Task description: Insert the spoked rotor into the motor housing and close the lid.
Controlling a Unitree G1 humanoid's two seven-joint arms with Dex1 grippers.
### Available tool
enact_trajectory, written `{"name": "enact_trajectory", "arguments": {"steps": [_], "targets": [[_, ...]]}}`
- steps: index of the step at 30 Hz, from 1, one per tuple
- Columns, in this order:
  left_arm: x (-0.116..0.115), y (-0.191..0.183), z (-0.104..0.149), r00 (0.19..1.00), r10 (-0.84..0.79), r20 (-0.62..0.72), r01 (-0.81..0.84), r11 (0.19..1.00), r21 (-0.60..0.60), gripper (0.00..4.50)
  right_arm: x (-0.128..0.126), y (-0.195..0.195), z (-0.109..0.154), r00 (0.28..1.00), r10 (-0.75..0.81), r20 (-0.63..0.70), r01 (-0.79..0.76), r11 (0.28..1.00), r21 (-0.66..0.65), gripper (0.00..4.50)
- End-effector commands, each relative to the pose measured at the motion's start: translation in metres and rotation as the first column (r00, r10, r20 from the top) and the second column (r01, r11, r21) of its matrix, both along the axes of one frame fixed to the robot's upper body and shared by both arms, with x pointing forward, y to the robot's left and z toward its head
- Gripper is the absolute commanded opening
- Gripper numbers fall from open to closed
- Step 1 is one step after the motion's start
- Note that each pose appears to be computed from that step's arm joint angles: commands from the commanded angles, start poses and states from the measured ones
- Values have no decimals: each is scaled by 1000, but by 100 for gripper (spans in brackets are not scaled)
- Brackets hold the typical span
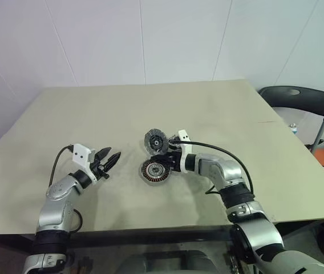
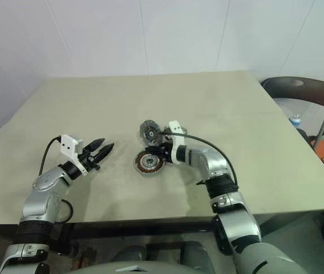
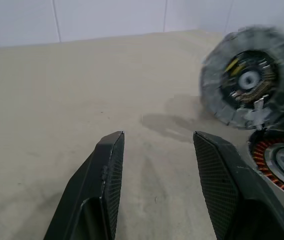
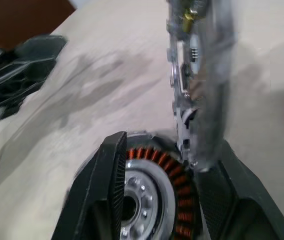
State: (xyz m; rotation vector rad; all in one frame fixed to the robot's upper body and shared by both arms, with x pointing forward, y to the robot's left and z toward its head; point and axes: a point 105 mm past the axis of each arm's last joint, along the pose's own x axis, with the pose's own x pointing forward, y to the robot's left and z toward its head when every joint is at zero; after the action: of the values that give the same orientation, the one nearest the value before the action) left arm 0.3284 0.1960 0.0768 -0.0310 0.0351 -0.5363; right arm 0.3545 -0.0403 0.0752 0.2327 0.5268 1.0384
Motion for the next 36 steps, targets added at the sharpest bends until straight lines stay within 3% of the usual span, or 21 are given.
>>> {"name": "enact_trajectory", "arguments": {"steps": [1, 6, 17, 21, 24, 28, 32, 34, 36], "targets": [[2, -1, 18, 998, -6, 64, 6, 1000, -10, 234, -13, 1, 34, 982, 173, 79, -176, 984, 37, 205], [2, -2, 18, 998, -8, 62, 9, 1000, -14, 234, -16, -27, 40, 961, 265, 84, -262, 964, -49, 205], [2, -3, 14, 998, 2, 58, -1, 1000, -23, 234, 32, -23, 52, 966, 51, 253, -31, 996, -80, 205], [2, -3, 14, 998, 1, 58, 0, 1000, -22, 234, 48, -15, 74, 866, 83, 494, 16, 981, -192, 205], [3, -4, 16, 998, -1, 60, 2, 1000, -22, 234, 47, -4, 97, 741, 233, 629, -49, 954, -295, 205], [3, -5, 16, 998, -11, 60, 12, 1000, -20, 234, 44, -4, 105, 611, 471, 636, -154, 859, -489, 205], [4, -5, 17, 998, -11, 65, 13, 1000, -20, 234, 38, -8, 93, 453, 733, 507, -222, 644, -732, 205], [4, -5, 18, 998, -11, 68, 13, 1000, -20, 234, 38, -13, 85, 394, 819, 417, -231, 527, -818, 205], [3, -4, 19, 997, -9, 71, 10, 1000, -20, 234, 43, -11, 81, 362, 856, 368, -207, 459, -864, 205]]}}
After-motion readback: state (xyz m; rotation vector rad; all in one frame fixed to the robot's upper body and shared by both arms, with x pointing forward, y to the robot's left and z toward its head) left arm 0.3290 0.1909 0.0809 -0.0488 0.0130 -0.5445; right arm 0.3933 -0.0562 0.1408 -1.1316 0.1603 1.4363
